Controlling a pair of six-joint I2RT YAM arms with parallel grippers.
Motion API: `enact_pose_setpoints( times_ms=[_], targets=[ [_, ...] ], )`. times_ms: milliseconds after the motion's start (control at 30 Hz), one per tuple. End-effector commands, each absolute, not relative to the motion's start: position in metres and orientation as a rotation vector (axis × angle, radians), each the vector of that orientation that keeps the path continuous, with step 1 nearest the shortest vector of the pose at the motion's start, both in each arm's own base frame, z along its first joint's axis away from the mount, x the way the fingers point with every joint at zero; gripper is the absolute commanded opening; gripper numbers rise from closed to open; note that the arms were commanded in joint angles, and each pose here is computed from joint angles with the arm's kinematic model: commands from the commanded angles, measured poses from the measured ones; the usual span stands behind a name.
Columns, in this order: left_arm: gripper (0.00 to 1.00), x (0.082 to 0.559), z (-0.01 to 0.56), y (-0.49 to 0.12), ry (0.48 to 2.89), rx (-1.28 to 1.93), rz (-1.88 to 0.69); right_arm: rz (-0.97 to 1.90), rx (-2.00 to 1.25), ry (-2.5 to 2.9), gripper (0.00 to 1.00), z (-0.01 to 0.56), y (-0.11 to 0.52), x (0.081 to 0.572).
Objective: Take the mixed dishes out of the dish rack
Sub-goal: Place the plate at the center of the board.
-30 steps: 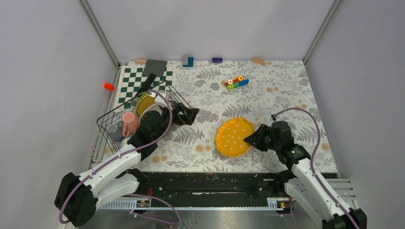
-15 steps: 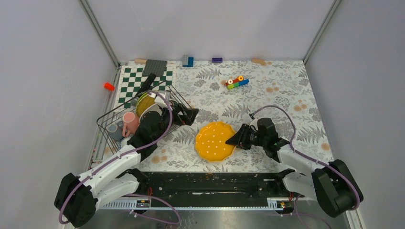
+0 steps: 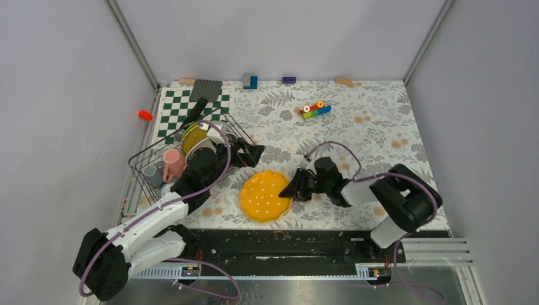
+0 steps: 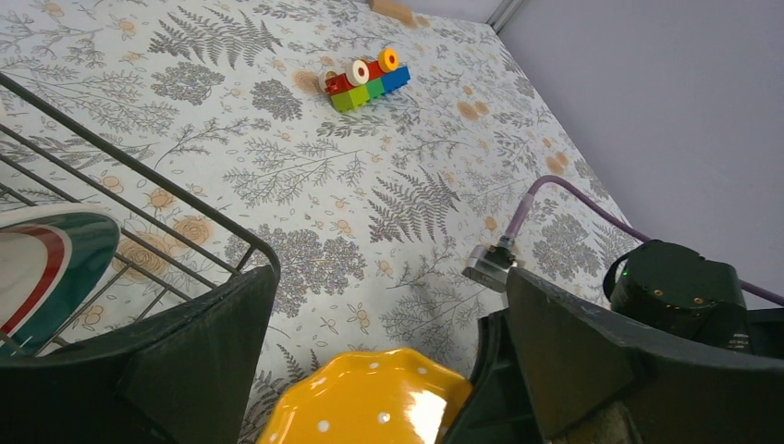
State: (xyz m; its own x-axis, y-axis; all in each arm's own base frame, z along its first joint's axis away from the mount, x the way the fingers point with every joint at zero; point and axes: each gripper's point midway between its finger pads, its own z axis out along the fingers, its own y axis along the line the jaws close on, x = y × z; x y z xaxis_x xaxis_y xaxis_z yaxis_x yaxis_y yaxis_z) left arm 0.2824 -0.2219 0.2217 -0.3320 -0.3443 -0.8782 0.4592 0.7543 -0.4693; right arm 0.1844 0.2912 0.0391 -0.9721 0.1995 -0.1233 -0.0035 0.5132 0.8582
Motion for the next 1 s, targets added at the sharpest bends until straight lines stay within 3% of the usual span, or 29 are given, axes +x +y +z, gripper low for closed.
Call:
enact_pose_setpoints(
  times_ms=[0, 167, 333, 500, 600, 633, 967],
  targets=[
    [0.99, 0.291, 0.238, -0.215, 1.680, 0.031, -0.782, 1.616, 0.079, 2.329, 0.10, 0.084, 0.332, 0.216],
    [0.99, 0.292, 0.239, -0.211, 1.677, 0.017, -0.767, 1.546, 0.110, 2.377, 0.19, 0.066, 0.333, 0.222],
    [0.99, 0.293, 0.238, -0.210, 1.684, 0.006, -0.759, 1.346, 0.117, 2.443, 0.40, 0.048, 0.316, 0.224],
    [0.99, 0.289, 0.247, -0.214, 1.672, 0.036, -0.784, 1.122, 0.072, 2.480, 0.67, 0.043, 0.289, 0.222],
    [0.99, 0.284, 0.259, -0.217, 1.644, 0.075, -0.808, 1.015, 0.017, 2.501, 0.87, 0.046, 0.275, 0.219],
    [0.99, 0.283, 0.264, -0.218, 1.631, 0.092, -0.813, 0.980, -0.007, 2.510, 0.98, 0.047, 0.271, 0.218],
    [0.99, 0.282, 0.353, -0.232, 1.508, 0.310, -0.773, 0.649, -0.022, 2.382, 1.00, 0.081, 0.213, 0.228]
  ],
)
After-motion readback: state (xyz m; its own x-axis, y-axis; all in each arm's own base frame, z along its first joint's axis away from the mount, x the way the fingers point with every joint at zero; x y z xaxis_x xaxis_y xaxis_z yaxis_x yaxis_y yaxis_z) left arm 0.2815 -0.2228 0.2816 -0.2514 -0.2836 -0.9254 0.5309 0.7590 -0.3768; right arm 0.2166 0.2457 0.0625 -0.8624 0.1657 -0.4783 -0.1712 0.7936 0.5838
